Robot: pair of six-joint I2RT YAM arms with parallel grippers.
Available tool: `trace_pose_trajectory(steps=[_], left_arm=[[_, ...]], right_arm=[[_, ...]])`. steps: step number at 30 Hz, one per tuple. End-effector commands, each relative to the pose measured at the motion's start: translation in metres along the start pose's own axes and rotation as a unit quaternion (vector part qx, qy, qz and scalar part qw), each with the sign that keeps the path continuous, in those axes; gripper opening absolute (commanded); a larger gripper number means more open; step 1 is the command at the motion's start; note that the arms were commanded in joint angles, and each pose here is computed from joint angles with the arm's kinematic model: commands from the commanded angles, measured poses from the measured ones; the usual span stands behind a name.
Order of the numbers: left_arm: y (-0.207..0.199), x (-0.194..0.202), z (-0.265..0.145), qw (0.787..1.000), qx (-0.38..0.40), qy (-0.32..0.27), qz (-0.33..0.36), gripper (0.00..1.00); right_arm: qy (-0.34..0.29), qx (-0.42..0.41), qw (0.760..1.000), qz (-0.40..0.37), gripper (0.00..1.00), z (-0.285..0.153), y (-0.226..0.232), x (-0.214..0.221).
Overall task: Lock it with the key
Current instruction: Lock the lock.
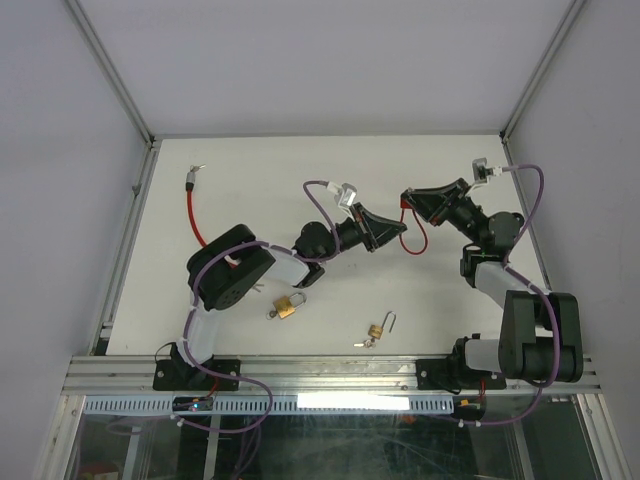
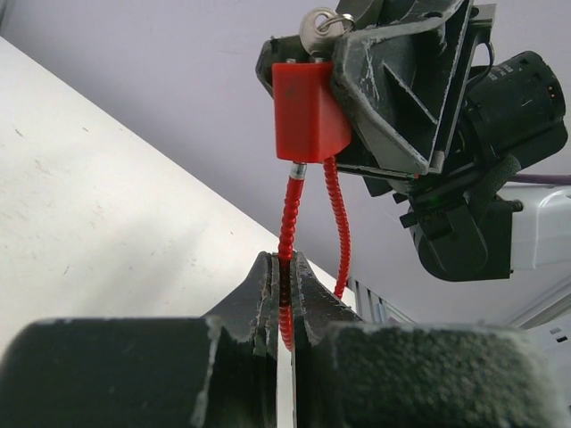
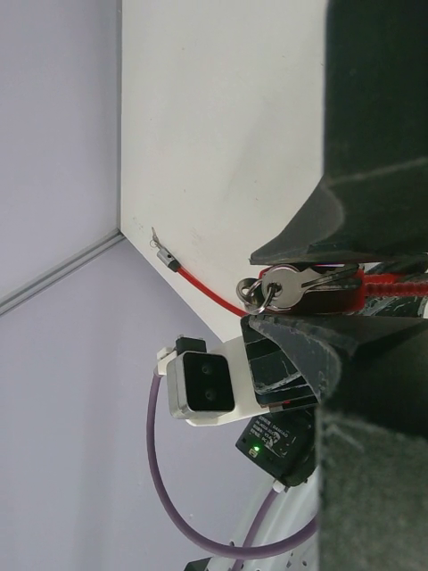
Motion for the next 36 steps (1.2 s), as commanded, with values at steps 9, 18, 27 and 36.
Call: trace_pose_trajectory(steps=[9, 18, 27, 36], left_arm=[[-0.073, -0.111, 0.006, 0.958, 0.082, -0.262, 0.076, 0.00], [-0.074, -0.114, 0.004, 0.955, 0.080, -0.264, 0.107, 0.00], [-0.100, -0.133, 0.003, 0.952, 0.141, -0.266, 0.049, 0.00], [-0.111, -0.137, 0.015, 0.947, 0.191, -0.254, 0.055, 0.00]], right_arm=[[0.045, -0.032, 0.998, -0.010, 0.00, -0.010, 0.004, 0.020], [0.046, -0.037, 0.998, -0.014, 0.00, -0.010, 0.004, 0.021], [0.046, -0.062, 0.997, -0.023, 0.00, -0.011, 0.009, 0.021], [0.036, -0.076, 0.996, -0.006, 0.00, -0.011, 0.016, 0.019]])
Point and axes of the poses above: each gripper's point midway between its finger pads, its own z axis out along the fingers, its own y axis along the line the jaws close on, x = y × z, the point moved 8 cm from there along -z, back along the fingers, and after that the axes turned 6 degrees about z, right-handed, at the moved point
